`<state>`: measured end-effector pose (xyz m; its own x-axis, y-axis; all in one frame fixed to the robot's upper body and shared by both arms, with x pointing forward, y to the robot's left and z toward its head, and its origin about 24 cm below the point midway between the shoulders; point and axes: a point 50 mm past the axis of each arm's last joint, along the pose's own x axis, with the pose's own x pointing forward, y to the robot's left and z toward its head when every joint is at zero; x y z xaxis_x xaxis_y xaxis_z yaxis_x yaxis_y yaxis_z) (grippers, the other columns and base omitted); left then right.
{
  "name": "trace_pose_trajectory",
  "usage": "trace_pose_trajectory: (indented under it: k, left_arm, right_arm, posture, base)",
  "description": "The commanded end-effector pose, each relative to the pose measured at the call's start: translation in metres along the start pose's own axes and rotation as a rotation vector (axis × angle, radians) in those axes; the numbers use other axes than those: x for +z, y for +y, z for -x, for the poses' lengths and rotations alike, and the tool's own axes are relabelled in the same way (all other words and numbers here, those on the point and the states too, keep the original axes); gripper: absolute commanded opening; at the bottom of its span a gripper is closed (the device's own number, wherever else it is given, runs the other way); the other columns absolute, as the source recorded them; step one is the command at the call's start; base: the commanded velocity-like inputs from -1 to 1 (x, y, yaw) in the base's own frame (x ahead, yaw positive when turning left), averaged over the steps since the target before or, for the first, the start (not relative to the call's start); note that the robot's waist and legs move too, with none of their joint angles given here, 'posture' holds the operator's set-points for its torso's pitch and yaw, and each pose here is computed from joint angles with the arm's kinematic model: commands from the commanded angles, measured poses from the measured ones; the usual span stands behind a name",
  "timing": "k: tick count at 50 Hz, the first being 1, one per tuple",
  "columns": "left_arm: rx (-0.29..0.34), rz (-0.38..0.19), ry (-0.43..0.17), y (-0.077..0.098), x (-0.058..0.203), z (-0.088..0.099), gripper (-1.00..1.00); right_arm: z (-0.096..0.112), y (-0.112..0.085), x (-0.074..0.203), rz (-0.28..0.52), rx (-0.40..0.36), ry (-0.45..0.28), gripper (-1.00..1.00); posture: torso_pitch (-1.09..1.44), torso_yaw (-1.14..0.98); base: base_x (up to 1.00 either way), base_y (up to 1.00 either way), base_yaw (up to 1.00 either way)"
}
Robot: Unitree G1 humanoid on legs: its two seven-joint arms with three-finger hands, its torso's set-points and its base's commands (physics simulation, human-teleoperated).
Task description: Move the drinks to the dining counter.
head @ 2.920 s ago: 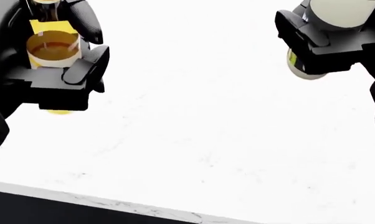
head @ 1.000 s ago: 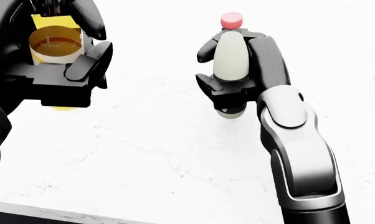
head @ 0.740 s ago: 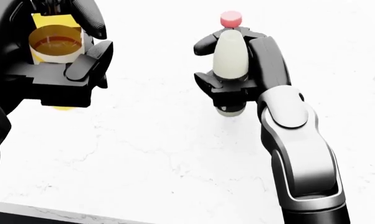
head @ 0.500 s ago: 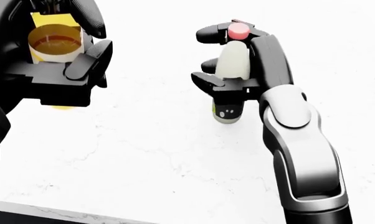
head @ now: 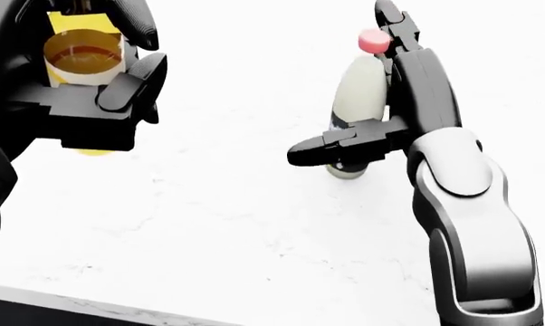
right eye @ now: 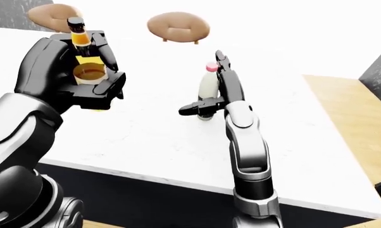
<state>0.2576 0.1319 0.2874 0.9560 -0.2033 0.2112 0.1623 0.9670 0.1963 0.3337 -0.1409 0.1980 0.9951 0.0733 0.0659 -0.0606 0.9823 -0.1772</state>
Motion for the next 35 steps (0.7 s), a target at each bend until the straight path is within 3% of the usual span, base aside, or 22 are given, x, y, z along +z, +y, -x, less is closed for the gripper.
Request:
trace_pose_trajectory:
  k: [1,20,27,35]
  left_arm:
    - [0.023,-0.015,-0.122,0.002,0.02,0.004,-1.0]
    - [0.006,-0.022,-0.124,-0.006,0.018,-0.002,-1.0]
    - [-0.014,-0.029,-0.123,-0.015,0.01,-0.02,-1.0]
    - [-0.003,-0.025,-0.096,-0.019,-0.007,-0.042,-1.0]
  right_arm:
    - [0.003,-0.008,0.012,0.007,-0.022,-0.065,1.0]
    - [0.025,-0.049,0.015,-0.009,-0.103,-0.084,1.0]
    - [0.059,-0.073,0.021,-0.046,-0.164,-0.133,1.0]
    - [0.077,-0.09,0.034,-0.057,-0.208,-0.17,1.0]
  posture:
    - [0.0,0.0]
    - [0.0,0.0]
    - [0.0,0.0]
    - [0.0,0.0]
  base:
    - [0.0,0.0,0.0]
    - [0.0,0.0,0.0]
    - [0.0,0.0,0.0]
    - [0.0,0.0,0.0]
